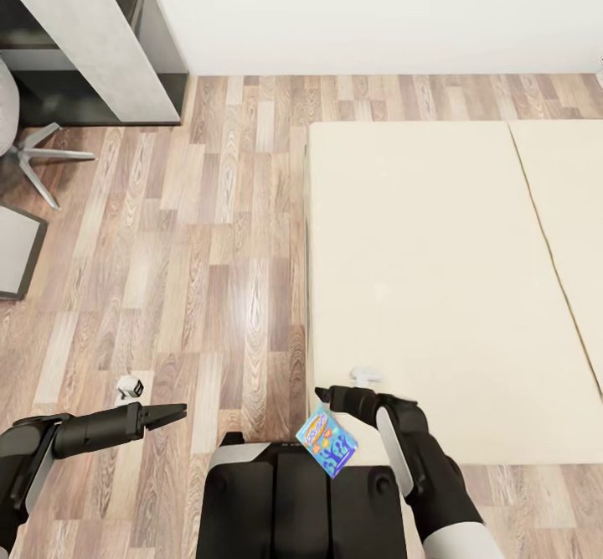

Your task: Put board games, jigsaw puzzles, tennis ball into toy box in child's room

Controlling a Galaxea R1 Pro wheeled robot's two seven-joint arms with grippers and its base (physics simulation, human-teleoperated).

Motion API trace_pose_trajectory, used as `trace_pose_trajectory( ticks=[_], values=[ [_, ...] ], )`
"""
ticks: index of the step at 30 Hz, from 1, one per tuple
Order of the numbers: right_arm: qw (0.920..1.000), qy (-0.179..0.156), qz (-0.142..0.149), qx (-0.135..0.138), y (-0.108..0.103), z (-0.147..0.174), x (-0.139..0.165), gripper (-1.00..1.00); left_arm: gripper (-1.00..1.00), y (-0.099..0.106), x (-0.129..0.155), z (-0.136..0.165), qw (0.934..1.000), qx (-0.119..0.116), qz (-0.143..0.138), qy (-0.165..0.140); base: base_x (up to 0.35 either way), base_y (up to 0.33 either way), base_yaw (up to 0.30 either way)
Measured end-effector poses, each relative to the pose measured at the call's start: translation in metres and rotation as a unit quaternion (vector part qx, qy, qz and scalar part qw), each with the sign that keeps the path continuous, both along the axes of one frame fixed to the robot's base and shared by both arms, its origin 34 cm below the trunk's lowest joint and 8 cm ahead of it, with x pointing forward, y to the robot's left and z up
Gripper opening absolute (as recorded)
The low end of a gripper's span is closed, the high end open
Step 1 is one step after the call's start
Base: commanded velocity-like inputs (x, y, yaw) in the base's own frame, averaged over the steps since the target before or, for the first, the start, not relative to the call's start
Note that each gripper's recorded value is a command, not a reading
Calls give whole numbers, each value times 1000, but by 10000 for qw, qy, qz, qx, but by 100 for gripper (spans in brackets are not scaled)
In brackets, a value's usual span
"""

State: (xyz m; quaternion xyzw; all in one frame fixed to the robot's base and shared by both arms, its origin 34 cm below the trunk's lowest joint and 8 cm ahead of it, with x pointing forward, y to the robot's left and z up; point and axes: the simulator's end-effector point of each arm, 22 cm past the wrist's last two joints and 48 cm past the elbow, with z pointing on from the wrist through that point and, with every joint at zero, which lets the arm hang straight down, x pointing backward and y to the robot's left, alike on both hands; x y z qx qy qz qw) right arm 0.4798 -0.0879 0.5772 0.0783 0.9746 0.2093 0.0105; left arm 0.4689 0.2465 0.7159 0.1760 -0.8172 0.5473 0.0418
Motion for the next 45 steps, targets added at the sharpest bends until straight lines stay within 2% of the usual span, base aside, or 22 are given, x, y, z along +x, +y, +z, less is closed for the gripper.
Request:
trace_pose_trajectory(
  ticks=[6,9,14,15,18,21,26,31,45],
  values=[
    [9991,-416,-61,32,-2,19,35,100,100,1,3,3,10000,4,6,-46,0,0,0],
    [9979,-631,-105,135,-1,33,48,100,100,1,4,5,10000,5,7,-71,0,0,0],
    [9917,-990,-181,796,17,75,42,100,100,1,6,8,9999,6,8,-105,0,0,0],
    [9883,-1095,-187,1047,23,90,39,100,100,1,6,9,9999,6,9,-112,0,0,0],
    [9828,-1194,-176,1401,28,109,30,100,100,1,7,10,9999,6,9,-131,0,0,0],
    [9748,-1264,-163,1832,23,127,18,100,100,1,8,11,9999,6,9,-146,0,0,0],
    [9645,-1390,-246,2234,8,144,15,100,100,1,9,12,9999,6,9,-155,0,0,0],
    [9607,-1467,-292,2337,1,149,16,100,100,1,9,12,9999,5,10,-157,0,0,0],
    [9607,-1450,-339,2343,-2,148,15,100,100,1,9,12,9999,6,9,-157,0,0,0]
  ],
)
